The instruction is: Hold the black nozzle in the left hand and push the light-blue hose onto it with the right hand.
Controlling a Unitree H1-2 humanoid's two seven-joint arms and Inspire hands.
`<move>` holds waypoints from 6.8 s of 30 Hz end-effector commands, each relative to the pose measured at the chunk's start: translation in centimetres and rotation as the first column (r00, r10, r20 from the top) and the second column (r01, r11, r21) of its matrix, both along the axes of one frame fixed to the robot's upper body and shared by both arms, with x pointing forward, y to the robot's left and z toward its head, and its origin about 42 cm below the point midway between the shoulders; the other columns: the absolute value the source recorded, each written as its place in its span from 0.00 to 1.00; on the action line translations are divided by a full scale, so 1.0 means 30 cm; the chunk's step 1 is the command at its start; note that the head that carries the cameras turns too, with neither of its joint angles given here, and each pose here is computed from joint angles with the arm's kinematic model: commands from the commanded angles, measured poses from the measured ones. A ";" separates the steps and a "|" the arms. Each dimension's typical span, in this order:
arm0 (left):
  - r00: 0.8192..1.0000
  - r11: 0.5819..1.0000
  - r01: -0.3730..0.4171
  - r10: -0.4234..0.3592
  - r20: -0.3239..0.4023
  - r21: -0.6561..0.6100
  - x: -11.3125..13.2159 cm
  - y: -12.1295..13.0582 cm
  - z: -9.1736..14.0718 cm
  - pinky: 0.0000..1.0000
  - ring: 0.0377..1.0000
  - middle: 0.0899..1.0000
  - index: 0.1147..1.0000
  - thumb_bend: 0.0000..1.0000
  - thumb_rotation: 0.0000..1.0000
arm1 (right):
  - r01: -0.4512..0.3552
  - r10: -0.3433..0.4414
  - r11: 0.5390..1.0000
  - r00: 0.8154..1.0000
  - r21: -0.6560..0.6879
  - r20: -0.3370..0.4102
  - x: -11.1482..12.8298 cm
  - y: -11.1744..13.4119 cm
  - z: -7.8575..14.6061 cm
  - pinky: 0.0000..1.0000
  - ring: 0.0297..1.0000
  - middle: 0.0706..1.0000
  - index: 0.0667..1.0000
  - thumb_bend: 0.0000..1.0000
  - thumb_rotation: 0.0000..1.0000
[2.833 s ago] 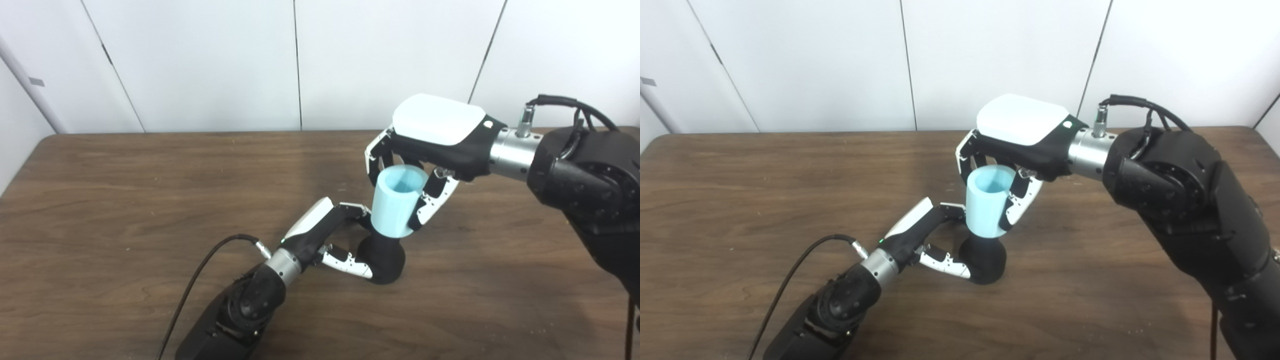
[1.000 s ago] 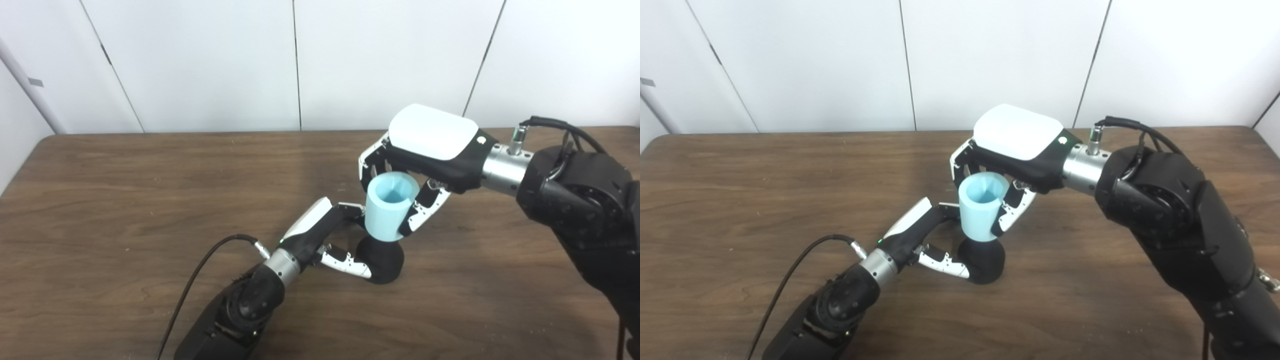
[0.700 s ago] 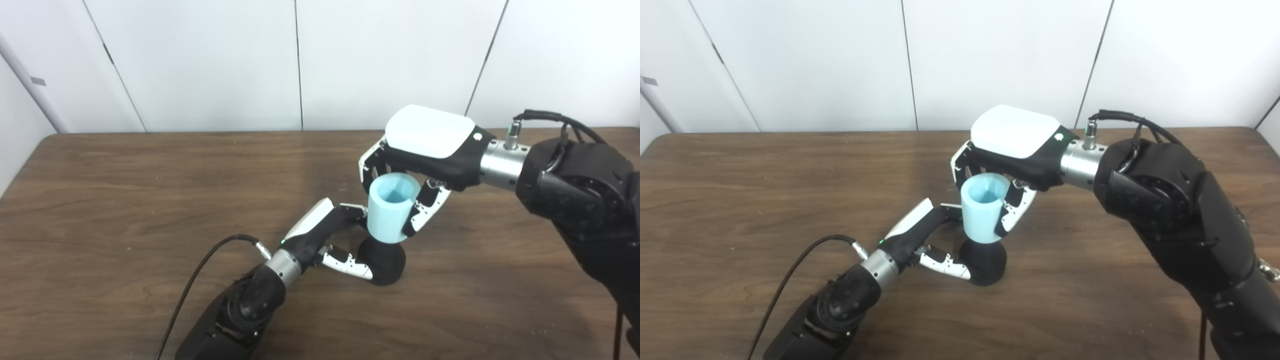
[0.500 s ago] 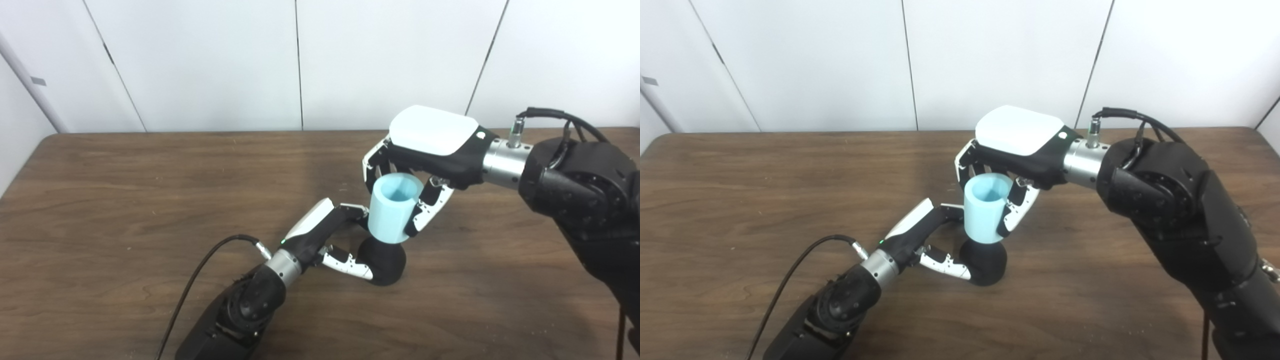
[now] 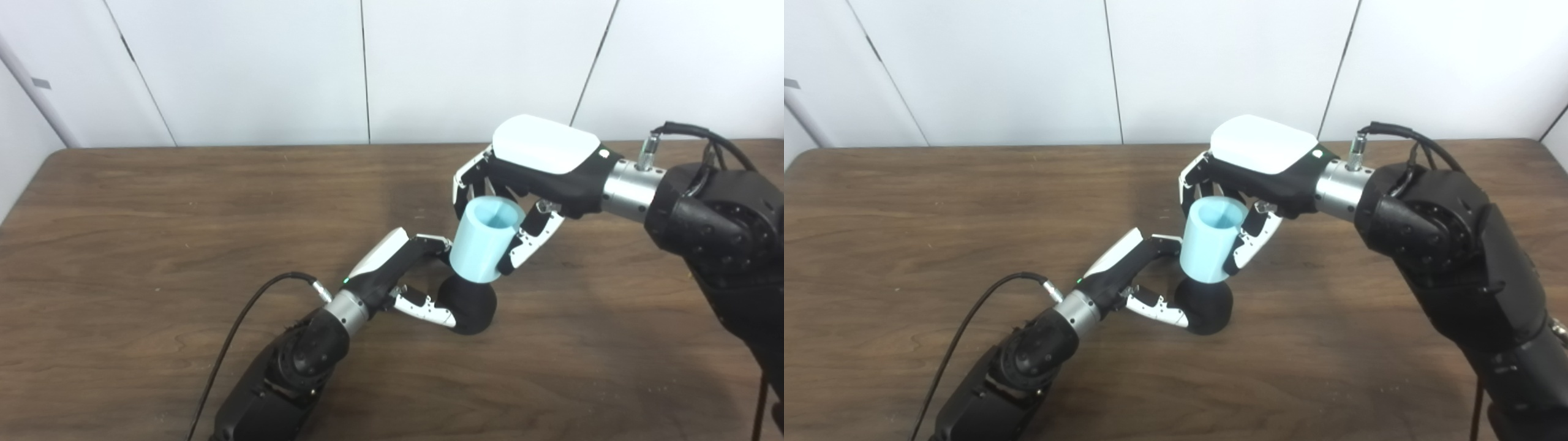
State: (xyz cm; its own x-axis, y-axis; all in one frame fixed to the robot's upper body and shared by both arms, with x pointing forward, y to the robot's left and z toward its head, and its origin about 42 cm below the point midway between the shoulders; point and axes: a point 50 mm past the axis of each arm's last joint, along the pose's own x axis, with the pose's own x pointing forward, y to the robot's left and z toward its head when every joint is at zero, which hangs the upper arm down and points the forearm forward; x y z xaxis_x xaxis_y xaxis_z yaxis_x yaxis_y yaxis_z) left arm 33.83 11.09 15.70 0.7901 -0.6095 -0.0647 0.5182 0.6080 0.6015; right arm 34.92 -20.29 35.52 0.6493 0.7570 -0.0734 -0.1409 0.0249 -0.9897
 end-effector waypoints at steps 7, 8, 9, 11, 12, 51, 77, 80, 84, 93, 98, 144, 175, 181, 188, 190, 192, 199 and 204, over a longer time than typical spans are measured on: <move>0.998 0.994 -0.007 0.014 -0.062 0.112 -0.001 0.046 -0.054 0.89 0.72 0.57 0.42 0.51 0.08 | -0.052 0.054 0.998 0.996 -0.034 0.072 -0.029 0.013 0.019 0.29 0.34 0.39 0.48 0.53 0.00; 0.998 0.994 -0.007 0.014 -0.063 0.111 0.001 0.044 -0.054 0.90 0.72 0.57 0.42 0.51 0.08 | -0.061 0.064 0.997 0.995 -0.038 0.077 -0.031 0.017 0.018 0.29 0.33 0.39 0.48 0.53 0.00; 0.998 0.994 -0.007 0.014 -0.064 0.110 0.002 0.043 -0.053 0.91 0.73 0.57 0.42 0.51 0.08 | -0.070 0.073 0.997 0.994 -0.042 0.081 -0.033 0.022 0.017 0.27 0.31 0.38 0.48 0.52 0.00; 0.998 0.994 -0.009 0.016 -0.068 0.108 0.005 0.043 -0.053 0.91 0.73 0.57 0.42 0.51 0.08 | -0.086 0.091 0.995 0.992 -0.052 0.089 -0.038 0.030 0.013 0.24 0.29 0.37 0.48 0.52 0.00; 0.997 0.994 -0.009 0.017 -0.070 0.107 0.006 0.043 -0.053 0.92 0.73 0.57 0.42 0.51 0.08 | -0.092 0.096 0.994 0.991 -0.054 0.092 -0.039 0.032 0.012 0.24 0.29 0.37 0.48 0.52 0.00; 0.998 0.995 -0.016 0.023 -0.066 0.103 -0.005 0.051 -0.055 0.92 0.73 0.58 0.42 0.51 0.08 | -0.043 0.046 0.997 0.997 -0.065 0.057 -0.036 0.014 0.002 0.22 0.26 0.42 0.46 0.53 0.00; 0.998 0.994 -0.009 0.015 -0.062 0.107 -0.003 0.047 -0.050 0.92 0.73 0.58 0.42 0.51 0.08 | -0.048 0.050 0.997 0.998 -0.052 0.036 -0.054 0.032 -0.024 0.35 0.39 0.43 0.46 0.53 0.00; 0.998 0.994 -0.010 0.017 -0.064 0.105 -0.002 0.048 -0.052 0.92 0.73 0.58 0.42 0.51 0.08 | -0.054 0.057 0.997 0.998 -0.059 0.040 -0.050 0.039 -0.026 0.31 0.37 0.43 0.46 0.53 0.00; 0.998 0.994 -0.011 0.018 -0.066 0.104 -0.001 0.049 -0.052 0.92 0.73 0.58 0.42 0.51 0.08 | -0.059 0.062 0.996 0.997 -0.069 0.046 -0.045 0.042 -0.026 0.26 0.33 0.41 0.48 0.53 0.00; 0.997 0.994 -0.014 0.021 -0.070 0.104 -0.002 0.050 -0.053 0.92 0.73 0.58 0.42 0.51 0.08 | -0.056 0.061 0.995 0.997 -0.081 0.051 -0.043 0.035 -0.027 0.31 0.35 0.41 0.48 0.53 0.00; 0.997 0.994 -0.013 0.021 -0.069 0.105 -0.005 0.049 -0.050 0.92 0.73 0.58 0.42 0.51 0.08 | -0.049 0.054 0.995 0.997 -0.086 0.058 -0.043 0.027 -0.028 0.35 0.39 0.41 0.50 0.52 0.00; 0.998 0.995 -0.006 0.013 -0.063 0.102 0.004 0.057 -0.048 0.92 0.73 0.58 0.42 0.51 0.08 | -0.226 0.193 0.971 0.935 0.081 0.298 -0.144 -0.058 -0.107 0.98 1.00 1.00 0.98 0.81 0.46; 0.997 0.994 -0.006 0.014 -0.071 0.108 0.005 0.052 -0.043 0.92 0.73 0.58 0.42 0.51 0.08 | -0.202 0.186 0.979 0.949 0.038 0.254 -0.152 -0.109 -0.180 1.00 1.00 1.00 1.00 0.79 0.50; 0.997 0.994 -0.005 0.013 -0.073 0.106 0.000 0.053 -0.039 0.91 0.73 0.58 0.42 0.51 0.08 | -0.188 0.179 0.982 0.953 0.014 0.245 -0.145 -0.116 -0.193 1.00 1.00 1.00 1.00 0.78 0.51; 0.997 0.994 -0.006 0.013 -0.071 0.105 0.002 0.052 -0.039 0.91 0.72 0.58 0.42 0.51 0.08 | -0.175 0.171 0.985 0.959 -0.002 0.228 -0.144 -0.119 -0.202 1.00 1.00 1.00 1.00 0.77 0.52; 0.997 0.994 -0.006 0.013 -0.071 0.106 0.001 0.052 -0.038 0.91 0.72 0.58 0.42 0.51 0.08 | -0.175 0.171 0.985 0.959 -0.002 0.228 -0.144 -0.119 -0.203 1.00 1.00 1.00 1.00 0.77 0.52; 0.997 0.994 -0.008 0.015 -0.072 0.105 0.001 0.052 -0.040 0.91 0.72 0.58 0.42 0.51 0.08 | -0.172 0.169 0.985 0.961 -0.008 0.217 -0.147 -0.115 -0.206 1.00 1.00 1.00 1.00 0.76 0.52; 0.997 0.994 -0.008 0.016 -0.072 0.105 0.002 0.052 -0.039 0.90 0.72 0.58 0.42 0.51 0.08 | -0.172 0.173 0.985 0.966 -0.020 0.192 -0.156 -0.110 -0.211 1.00 1.00 1.00 1.00 0.76 0.52; 0.997 0.994 -0.008 0.015 -0.071 0.105 0.001 0.051 -0.036 0.90 0.72 0.58 0.42 0.51 0.08 | -0.176 0.179 0.984 0.969 -0.029 0.169 -0.158 -0.110 -0.216 0.98 1.00 1.00 0.99 0.76 0.52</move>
